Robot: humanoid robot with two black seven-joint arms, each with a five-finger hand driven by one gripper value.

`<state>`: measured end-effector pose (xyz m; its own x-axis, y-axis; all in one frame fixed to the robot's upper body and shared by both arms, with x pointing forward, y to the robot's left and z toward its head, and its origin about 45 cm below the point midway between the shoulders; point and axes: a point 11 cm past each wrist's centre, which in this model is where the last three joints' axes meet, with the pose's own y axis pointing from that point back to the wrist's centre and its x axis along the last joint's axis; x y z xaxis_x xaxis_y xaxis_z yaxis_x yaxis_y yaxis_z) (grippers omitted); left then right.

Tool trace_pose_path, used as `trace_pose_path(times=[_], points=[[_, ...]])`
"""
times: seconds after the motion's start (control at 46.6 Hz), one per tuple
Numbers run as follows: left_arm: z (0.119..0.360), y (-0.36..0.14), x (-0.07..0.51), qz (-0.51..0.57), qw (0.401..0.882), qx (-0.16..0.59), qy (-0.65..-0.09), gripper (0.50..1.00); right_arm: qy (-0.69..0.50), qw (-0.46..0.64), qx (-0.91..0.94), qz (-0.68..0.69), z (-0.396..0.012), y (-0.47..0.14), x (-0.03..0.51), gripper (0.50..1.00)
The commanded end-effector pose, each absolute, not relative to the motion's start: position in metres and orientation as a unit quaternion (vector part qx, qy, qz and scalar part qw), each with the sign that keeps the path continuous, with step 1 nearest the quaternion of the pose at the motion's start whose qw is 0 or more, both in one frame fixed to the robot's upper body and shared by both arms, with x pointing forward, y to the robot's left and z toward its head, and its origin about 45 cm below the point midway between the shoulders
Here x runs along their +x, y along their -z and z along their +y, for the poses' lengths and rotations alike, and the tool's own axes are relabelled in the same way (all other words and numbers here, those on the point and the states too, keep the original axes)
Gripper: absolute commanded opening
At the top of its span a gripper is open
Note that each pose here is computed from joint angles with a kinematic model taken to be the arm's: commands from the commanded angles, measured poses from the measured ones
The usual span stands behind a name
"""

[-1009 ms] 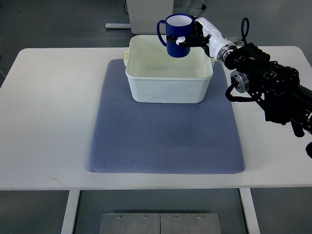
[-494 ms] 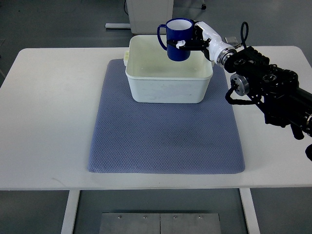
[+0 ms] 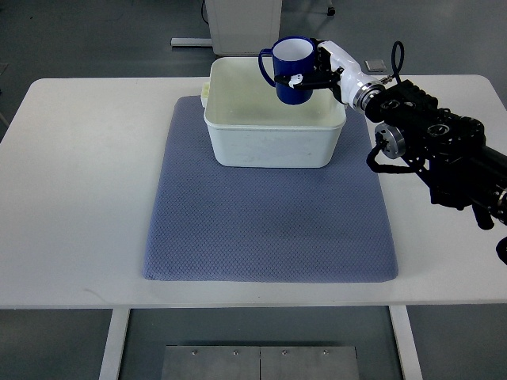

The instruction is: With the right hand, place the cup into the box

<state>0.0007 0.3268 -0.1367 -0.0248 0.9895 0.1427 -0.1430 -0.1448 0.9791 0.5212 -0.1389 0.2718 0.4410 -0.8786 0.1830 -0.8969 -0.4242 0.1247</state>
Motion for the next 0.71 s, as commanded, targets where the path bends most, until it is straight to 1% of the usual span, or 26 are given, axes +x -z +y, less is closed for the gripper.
trace_pose_path(times=[0.0,0.344,0.687], points=[[0.327,0.137,0.001,0.429,0.494,0.494,-0.573,1.0,-0.045,0.101,0.842,-0.528,-0.14,-0.273,0.522,0.993],[0.327,0.137,0.001,0.429,0.494,0.494,-0.573,1.0,-0.048,0.097,0.842,-0.528,-0.142,-0.275,0.522,1.0],[0.327,0.137,0.001,0.429,0.494,0.494,-0.573,1.0,-0.053,0.089,0.828,-0.551,-0.163,-0.29,0.53,1.0]])
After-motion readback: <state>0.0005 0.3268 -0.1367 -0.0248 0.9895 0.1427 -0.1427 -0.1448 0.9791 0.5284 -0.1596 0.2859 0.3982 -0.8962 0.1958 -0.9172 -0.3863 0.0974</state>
